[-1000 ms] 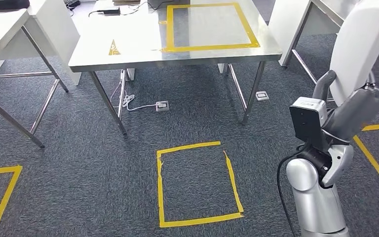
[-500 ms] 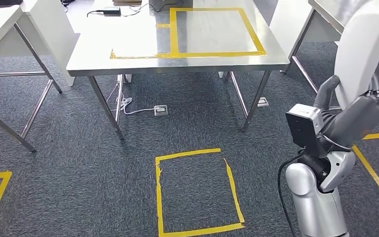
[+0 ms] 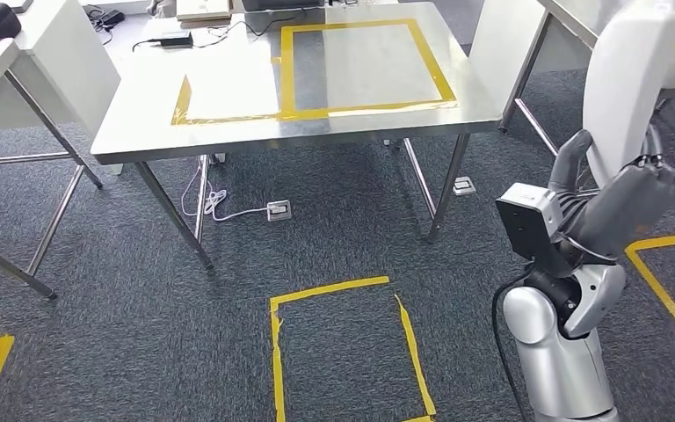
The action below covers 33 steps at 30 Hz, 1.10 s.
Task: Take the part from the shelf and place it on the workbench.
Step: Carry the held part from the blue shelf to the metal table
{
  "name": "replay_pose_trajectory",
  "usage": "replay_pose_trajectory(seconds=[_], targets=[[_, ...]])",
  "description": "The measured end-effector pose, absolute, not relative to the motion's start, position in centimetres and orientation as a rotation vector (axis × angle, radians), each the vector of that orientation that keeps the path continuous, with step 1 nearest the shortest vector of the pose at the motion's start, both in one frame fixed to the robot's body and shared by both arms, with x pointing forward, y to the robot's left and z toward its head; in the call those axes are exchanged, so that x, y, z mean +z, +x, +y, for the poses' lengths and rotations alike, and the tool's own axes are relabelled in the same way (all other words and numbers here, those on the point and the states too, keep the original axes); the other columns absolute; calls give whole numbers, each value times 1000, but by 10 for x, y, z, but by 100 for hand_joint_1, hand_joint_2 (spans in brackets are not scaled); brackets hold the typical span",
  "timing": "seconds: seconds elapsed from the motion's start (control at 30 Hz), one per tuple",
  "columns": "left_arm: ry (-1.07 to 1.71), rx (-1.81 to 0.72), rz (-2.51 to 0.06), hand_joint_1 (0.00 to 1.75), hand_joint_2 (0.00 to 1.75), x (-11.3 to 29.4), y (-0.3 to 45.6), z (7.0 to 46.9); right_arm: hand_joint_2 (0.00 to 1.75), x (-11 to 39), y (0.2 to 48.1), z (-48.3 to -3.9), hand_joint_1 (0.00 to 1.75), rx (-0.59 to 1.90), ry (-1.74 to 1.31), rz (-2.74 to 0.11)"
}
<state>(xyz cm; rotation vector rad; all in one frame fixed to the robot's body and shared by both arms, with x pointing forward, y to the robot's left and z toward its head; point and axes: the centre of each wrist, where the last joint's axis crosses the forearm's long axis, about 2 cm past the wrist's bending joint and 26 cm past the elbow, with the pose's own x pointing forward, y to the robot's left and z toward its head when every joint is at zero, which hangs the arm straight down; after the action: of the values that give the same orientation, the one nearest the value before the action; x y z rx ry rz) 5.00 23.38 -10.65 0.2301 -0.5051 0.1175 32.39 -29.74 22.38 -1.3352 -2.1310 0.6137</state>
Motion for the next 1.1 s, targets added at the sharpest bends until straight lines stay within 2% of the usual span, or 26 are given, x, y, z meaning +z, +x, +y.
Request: replay_pose_trajectory(seconds=[0.7, 1.1], targets=[[224, 105, -501, 0, 175, -106, 50, 230, 175, 222, 333, -287, 175, 721, -1269, -2150], [218, 75, -501, 0, 175, -106, 51, 231, 175, 229, 351, -260, 175, 835, -1145, -2206]])
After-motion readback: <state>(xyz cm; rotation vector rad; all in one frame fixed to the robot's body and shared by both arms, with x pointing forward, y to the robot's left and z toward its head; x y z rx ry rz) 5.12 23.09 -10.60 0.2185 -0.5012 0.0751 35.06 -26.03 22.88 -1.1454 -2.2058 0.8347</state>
